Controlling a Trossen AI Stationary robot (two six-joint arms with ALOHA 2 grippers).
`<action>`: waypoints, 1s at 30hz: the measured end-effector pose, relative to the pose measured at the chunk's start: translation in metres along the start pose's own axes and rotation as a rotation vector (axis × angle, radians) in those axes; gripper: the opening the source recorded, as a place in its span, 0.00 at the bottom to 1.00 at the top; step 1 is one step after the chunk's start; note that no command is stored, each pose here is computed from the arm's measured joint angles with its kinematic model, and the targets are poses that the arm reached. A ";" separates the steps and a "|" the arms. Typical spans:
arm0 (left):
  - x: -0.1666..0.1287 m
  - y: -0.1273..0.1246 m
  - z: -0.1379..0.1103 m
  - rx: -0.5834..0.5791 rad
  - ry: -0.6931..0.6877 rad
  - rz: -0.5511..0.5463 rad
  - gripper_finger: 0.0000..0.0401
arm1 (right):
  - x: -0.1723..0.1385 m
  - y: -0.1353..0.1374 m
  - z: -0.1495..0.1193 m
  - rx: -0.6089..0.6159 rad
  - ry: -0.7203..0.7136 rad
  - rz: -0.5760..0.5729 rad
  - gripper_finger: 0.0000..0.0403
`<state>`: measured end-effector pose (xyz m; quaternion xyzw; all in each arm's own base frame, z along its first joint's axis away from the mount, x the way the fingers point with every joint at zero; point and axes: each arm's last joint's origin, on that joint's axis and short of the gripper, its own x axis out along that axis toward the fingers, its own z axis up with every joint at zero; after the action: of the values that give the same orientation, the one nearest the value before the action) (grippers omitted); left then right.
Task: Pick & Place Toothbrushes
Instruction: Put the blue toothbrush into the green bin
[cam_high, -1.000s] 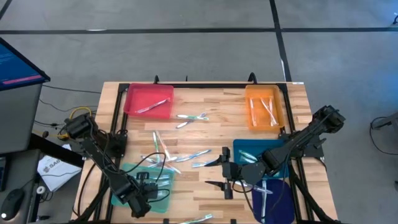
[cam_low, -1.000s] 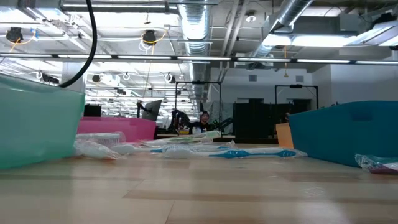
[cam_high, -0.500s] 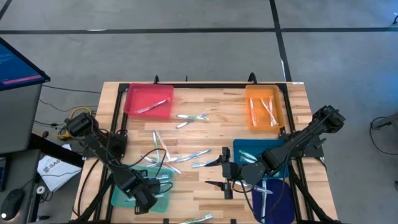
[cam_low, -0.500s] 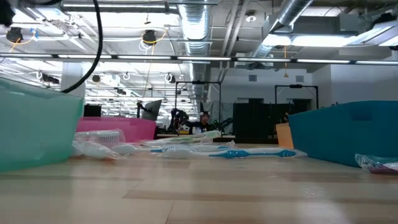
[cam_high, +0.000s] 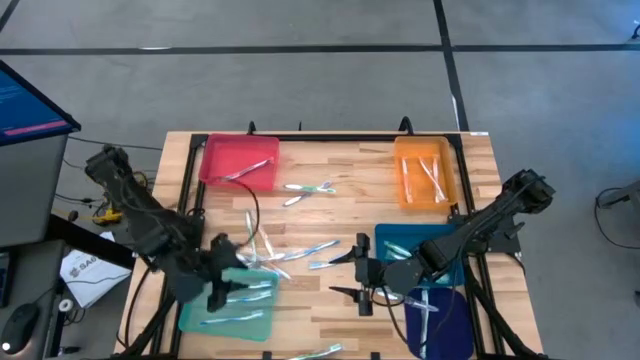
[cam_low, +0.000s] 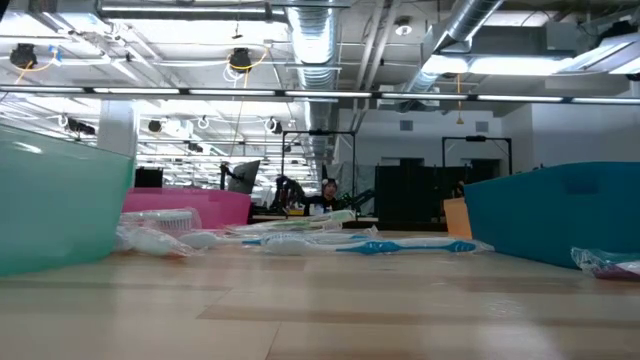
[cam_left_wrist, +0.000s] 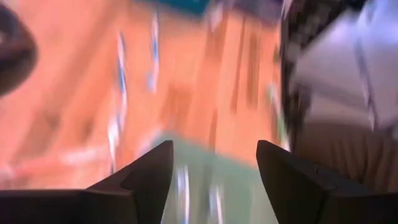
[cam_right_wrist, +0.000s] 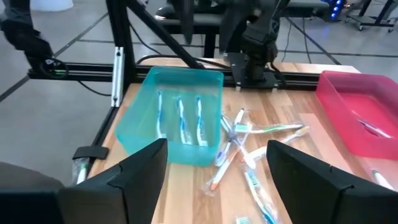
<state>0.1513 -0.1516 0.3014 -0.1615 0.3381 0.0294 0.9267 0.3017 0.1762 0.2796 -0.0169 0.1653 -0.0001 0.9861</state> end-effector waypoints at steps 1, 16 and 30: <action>-0.004 0.002 0.002 -0.005 -0.067 0.002 0.55 | 0.001 -0.001 0.000 0.002 0.000 -0.003 0.67; 0.022 0.003 -0.012 0.276 -0.705 -0.106 0.50 | 0.000 0.000 0.007 -0.026 -0.063 0.007 0.67; 0.032 0.021 -0.002 0.307 -0.764 0.003 0.50 | 0.074 -0.070 -0.057 0.119 0.220 -0.062 0.67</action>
<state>0.1710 -0.1340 0.2740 0.0015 -0.0295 0.0376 0.9989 0.3538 0.1038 0.2043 0.0367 0.2718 -0.0421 0.9607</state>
